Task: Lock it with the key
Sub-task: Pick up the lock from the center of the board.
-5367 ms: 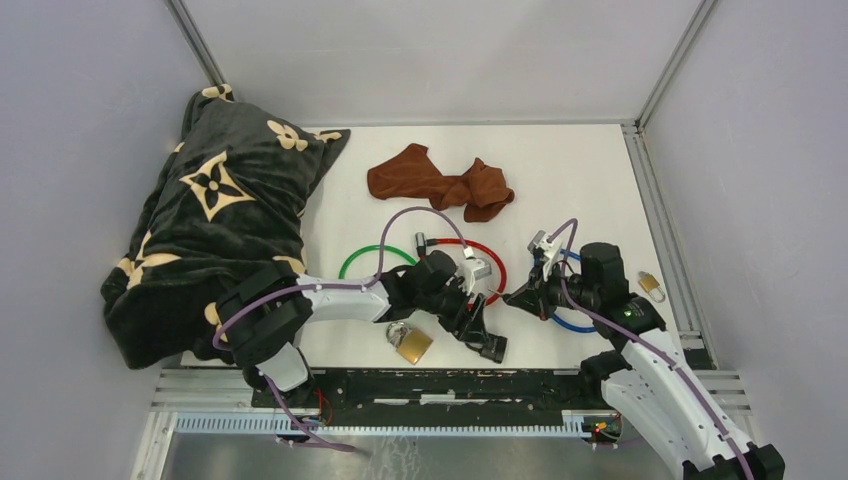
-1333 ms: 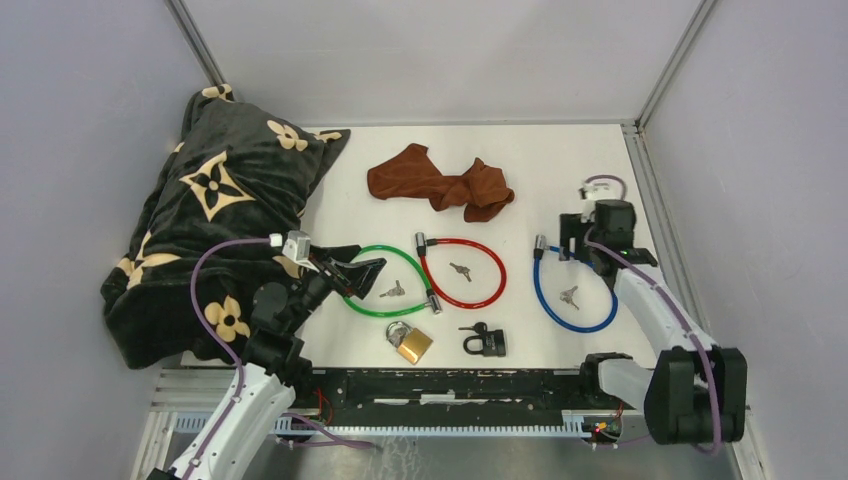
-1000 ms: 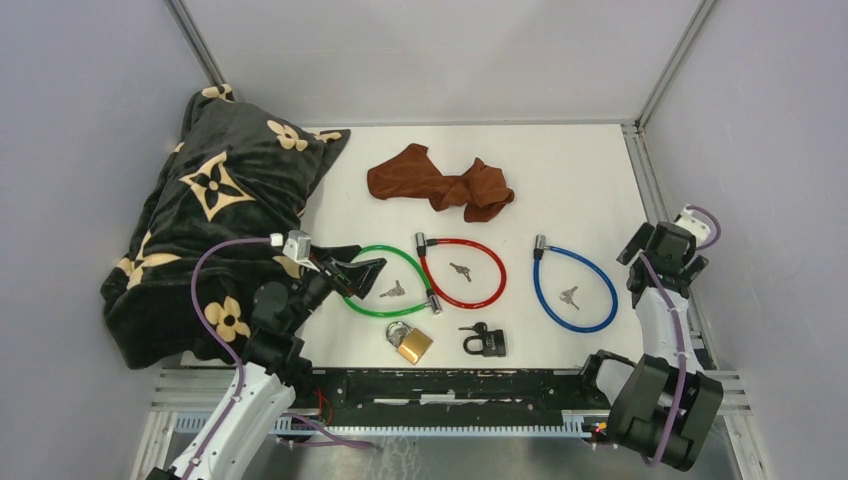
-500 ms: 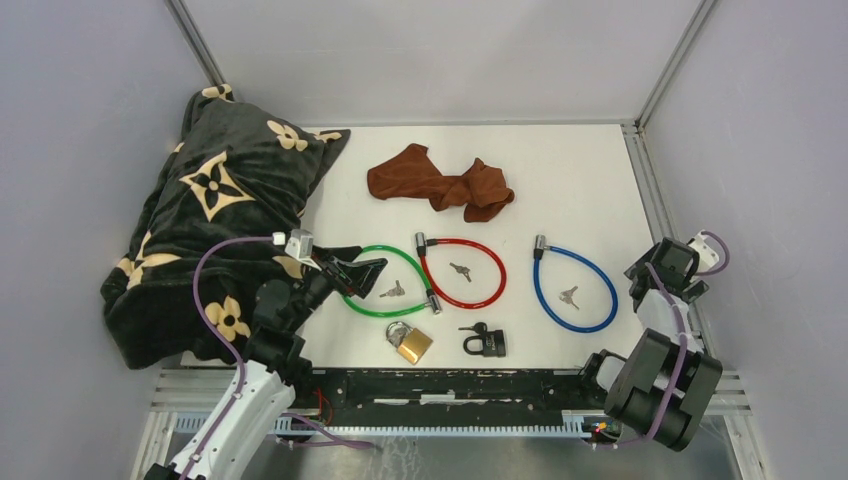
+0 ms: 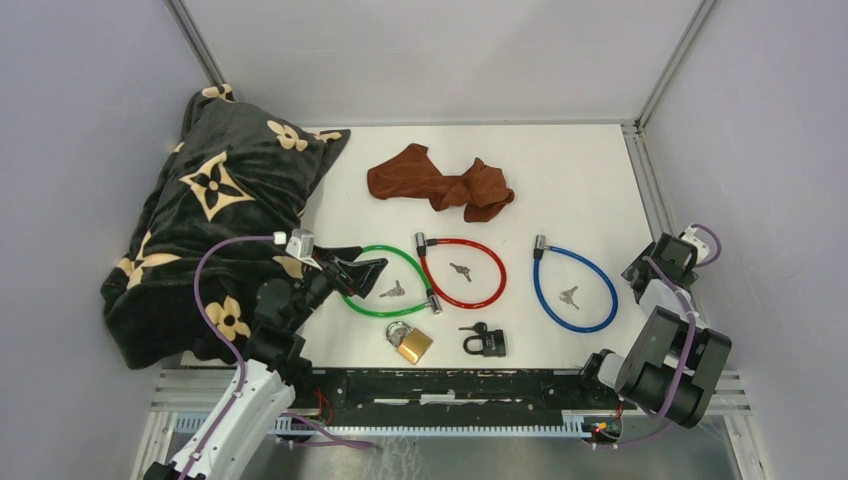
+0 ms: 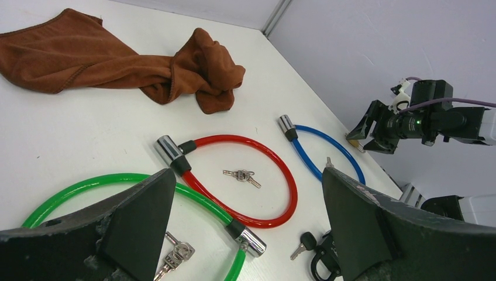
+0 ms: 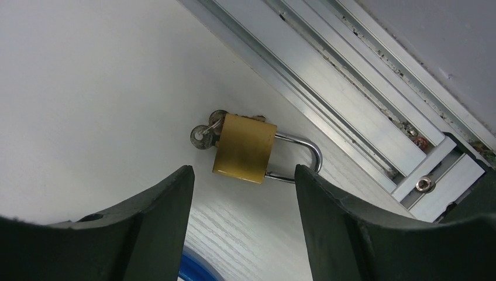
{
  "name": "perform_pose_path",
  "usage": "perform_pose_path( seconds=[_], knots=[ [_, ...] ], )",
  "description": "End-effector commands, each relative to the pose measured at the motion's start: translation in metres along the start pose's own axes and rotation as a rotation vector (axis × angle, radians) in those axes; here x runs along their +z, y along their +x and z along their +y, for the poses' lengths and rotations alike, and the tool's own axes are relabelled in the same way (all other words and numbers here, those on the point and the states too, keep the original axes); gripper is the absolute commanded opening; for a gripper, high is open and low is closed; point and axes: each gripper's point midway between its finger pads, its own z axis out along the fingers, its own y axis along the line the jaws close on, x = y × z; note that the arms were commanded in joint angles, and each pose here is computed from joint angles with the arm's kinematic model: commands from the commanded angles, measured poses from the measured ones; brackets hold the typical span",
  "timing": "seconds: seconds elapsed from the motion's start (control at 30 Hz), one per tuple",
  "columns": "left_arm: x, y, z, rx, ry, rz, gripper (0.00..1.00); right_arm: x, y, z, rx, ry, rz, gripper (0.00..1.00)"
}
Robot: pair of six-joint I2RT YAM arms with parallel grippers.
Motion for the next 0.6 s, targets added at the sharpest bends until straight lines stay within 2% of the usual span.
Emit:
perform_pose_path(
  seconds=[0.0, 0.57],
  knots=[
    [0.001, -0.01, -0.005, 0.007, 0.019, -0.031, 1.0, 0.004, -0.029, 0.006, -0.023, -0.007, -0.053, 0.69],
    [0.001, -0.012, -0.006, 0.01, 0.023, -0.038, 1.0, 0.019, -0.02, 0.01, 0.005, -0.049, -0.014, 0.65]
  ],
)
